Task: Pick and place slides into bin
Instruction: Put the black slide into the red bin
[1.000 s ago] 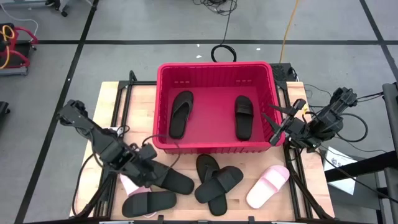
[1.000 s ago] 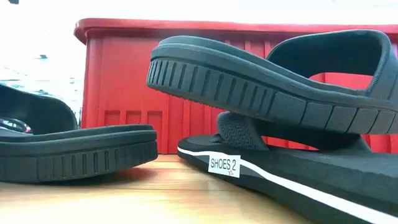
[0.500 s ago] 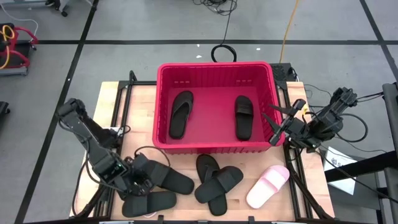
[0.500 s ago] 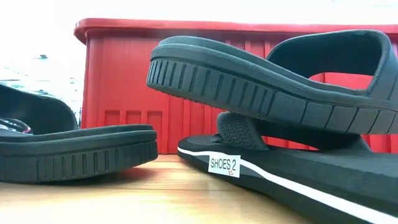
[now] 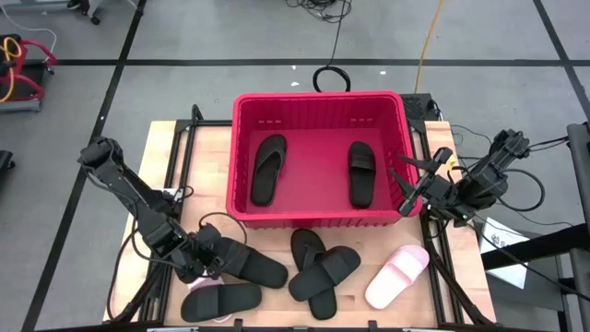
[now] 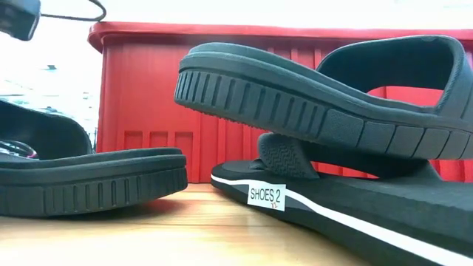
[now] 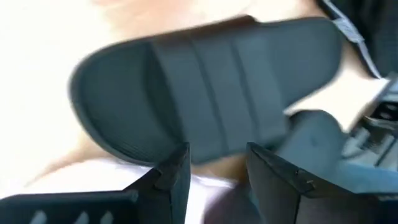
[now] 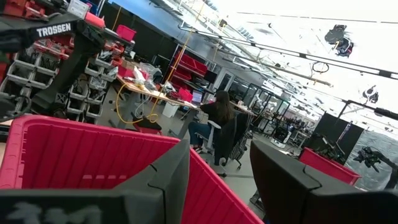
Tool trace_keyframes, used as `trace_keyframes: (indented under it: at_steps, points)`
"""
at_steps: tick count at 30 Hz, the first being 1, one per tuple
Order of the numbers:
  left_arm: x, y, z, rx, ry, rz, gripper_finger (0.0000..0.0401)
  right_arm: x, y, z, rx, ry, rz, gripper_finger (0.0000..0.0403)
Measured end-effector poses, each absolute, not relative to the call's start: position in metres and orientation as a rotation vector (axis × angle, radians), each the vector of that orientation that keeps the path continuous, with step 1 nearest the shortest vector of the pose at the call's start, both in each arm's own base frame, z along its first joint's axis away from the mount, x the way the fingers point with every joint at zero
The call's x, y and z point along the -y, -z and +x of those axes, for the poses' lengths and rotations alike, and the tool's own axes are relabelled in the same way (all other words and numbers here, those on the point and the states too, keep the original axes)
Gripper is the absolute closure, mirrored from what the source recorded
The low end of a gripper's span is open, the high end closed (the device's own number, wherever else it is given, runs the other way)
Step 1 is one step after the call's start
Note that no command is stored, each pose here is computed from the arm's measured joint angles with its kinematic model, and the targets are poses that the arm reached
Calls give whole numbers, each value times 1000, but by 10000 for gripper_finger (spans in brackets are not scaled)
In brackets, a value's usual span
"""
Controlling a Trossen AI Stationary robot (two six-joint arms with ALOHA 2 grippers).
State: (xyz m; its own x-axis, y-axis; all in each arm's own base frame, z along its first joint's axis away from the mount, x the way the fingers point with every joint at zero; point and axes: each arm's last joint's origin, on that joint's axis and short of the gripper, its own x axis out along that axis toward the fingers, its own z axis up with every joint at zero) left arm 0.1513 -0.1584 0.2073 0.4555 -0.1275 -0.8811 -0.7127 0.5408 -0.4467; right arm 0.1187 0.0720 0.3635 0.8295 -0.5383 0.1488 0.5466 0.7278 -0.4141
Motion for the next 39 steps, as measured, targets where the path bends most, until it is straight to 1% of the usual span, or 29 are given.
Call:
trace_keyframes:
  at_steps: [9, 14, 23, 29, 34, 36, 39]
  points:
    - [152, -173, 146, -1022, -386, -995, 252, -72, -363, 119, 23, 597, -449, 243]
    - [149, -167, 145, -1019, -392, -996, 252, -72, -363, 119, 23, 597, -447, 243]
    - [152, -154, 148, -918, -229, -1109, 252, -72, -363, 119, 23, 597, -446, 243]
    - [149, -145, 148, -796, -182, -1172, 252, -72, -363, 119, 28, 596, -430, 243]
    - [148, -145, 148, -780, -175, -1173, 253, -73, -363, 119, 29, 596, -428, 243]
    - [148, -145, 148, -780, -176, -1173, 263, -73, -363, 119, 29, 596, -428, 243]
    - [148, -145, 148, -779, -175, -1170, 302, -73, -363, 119, 29, 596, -428, 243]
